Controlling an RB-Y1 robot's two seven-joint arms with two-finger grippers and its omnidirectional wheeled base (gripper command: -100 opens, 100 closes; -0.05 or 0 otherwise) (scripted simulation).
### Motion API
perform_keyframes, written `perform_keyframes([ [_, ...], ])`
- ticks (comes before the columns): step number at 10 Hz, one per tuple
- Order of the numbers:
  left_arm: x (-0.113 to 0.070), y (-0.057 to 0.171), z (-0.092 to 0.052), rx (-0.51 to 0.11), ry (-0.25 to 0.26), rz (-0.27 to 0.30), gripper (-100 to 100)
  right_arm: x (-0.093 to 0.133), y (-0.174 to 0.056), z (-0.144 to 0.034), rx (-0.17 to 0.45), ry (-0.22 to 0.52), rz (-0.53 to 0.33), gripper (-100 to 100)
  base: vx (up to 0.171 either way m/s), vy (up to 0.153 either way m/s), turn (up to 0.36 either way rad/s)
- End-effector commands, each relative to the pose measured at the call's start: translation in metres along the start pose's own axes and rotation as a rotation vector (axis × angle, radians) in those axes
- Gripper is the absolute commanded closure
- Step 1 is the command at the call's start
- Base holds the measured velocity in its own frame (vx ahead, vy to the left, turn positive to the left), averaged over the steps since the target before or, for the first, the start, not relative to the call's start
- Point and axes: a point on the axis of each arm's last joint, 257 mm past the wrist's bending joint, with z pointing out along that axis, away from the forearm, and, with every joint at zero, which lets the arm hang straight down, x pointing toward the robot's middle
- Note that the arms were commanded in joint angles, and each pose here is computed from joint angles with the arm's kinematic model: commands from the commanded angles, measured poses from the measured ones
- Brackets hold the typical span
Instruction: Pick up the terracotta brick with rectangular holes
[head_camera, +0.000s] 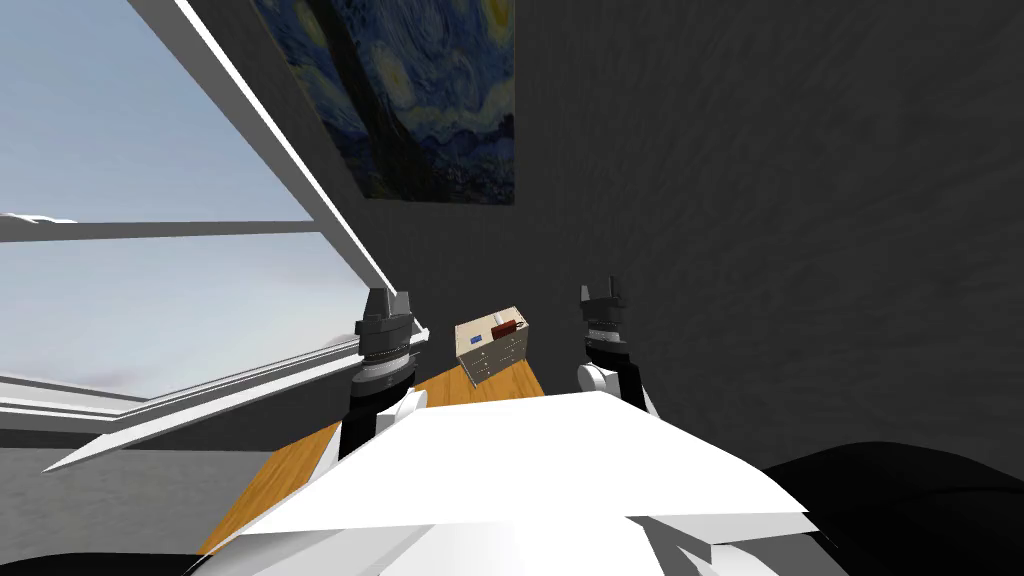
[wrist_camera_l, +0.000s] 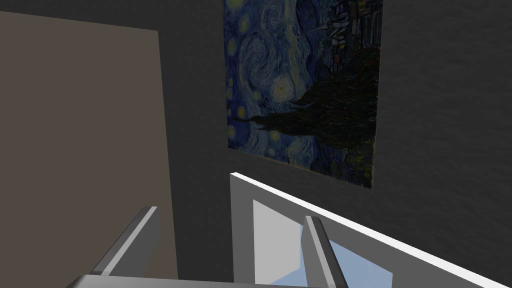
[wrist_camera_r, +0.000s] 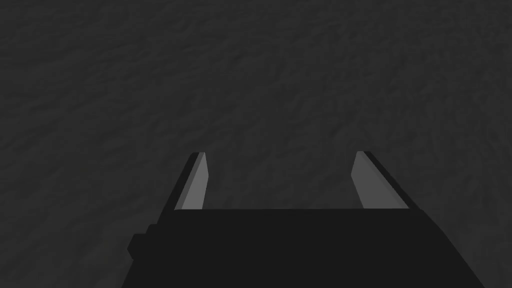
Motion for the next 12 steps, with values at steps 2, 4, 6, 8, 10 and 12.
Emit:
perform_keyframes([
  [2,0.0,0.0,0.0,0.0,0.0,0.0,0,0.008,-0.018,-0.008,0.049,0.061,-0.041,-100,-0.02,0.006,0.109],
  [4,0.0,0.0,0.0,0.0,0.0,0.0,0,0.014,-0.042,-0.021,0.11,0.122,-0.089,-100,-0.046,0.017,0.193],
  [6,0.0,0.0,0.0,0.0,0.0,0.0,0,0.018,-0.057,-0.03,0.149,0.168,-0.123,-100,-0.041,0.027,0.15],
  [8,0.0,0.0,0.0,0.0,0.0,0.0,0,0.023,-0.085,-0.05,0.22,0.244,-0.186,-100,-0.037,0.033,0.273],
  [10,0.0,0.0,0.0,0.0,0.0,0.0,0,0.022,-0.107,-0.068,0.276,0.299,-0.232,-100,-0.031,0.029,0.139],
  [12,0.0,0.0,0.0,0.0,0.0,0.0,0,0.022,-0.123,-0.084,0.321,0.353,-0.277,-100,-0.028,0.031,0.157],
])
